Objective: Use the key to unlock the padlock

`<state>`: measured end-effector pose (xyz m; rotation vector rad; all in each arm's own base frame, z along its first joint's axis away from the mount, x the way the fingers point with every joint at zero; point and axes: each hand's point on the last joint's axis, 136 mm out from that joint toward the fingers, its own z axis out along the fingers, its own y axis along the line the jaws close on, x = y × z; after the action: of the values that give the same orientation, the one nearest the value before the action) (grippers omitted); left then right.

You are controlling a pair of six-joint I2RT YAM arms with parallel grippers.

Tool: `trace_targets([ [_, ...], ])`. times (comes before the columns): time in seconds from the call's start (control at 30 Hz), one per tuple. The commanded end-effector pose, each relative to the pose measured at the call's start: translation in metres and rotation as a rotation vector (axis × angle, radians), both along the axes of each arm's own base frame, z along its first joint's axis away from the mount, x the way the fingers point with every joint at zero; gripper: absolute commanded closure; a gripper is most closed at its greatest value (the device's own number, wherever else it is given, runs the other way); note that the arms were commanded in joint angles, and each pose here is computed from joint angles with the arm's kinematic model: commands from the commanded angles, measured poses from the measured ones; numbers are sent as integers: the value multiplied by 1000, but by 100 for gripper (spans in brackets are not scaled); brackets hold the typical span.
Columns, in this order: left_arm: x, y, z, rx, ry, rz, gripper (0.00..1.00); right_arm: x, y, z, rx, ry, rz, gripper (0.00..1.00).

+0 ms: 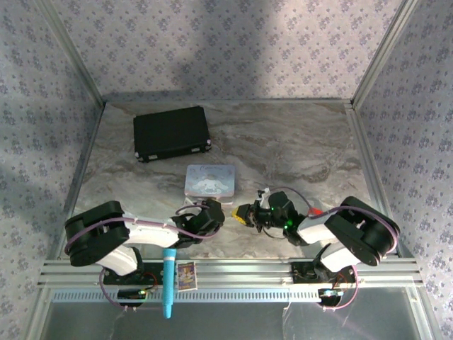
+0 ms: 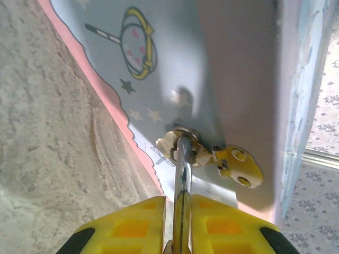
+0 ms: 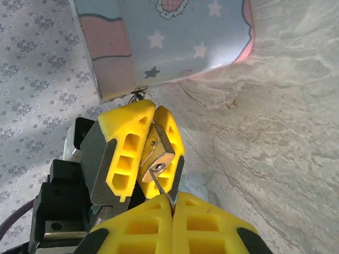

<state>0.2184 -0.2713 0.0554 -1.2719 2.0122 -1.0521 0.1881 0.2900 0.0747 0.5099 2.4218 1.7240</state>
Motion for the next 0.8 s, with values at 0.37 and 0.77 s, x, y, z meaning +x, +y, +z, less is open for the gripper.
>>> trace_targets([
  [0.37, 6, -5, 9, -7, -49, 21, 100, -2, 14, 1, 0, -5, 34, 100],
  [0.77, 5, -5, 10, -8, -49, 14, 100, 2, 17, -4, 12, 1, 13, 100],
])
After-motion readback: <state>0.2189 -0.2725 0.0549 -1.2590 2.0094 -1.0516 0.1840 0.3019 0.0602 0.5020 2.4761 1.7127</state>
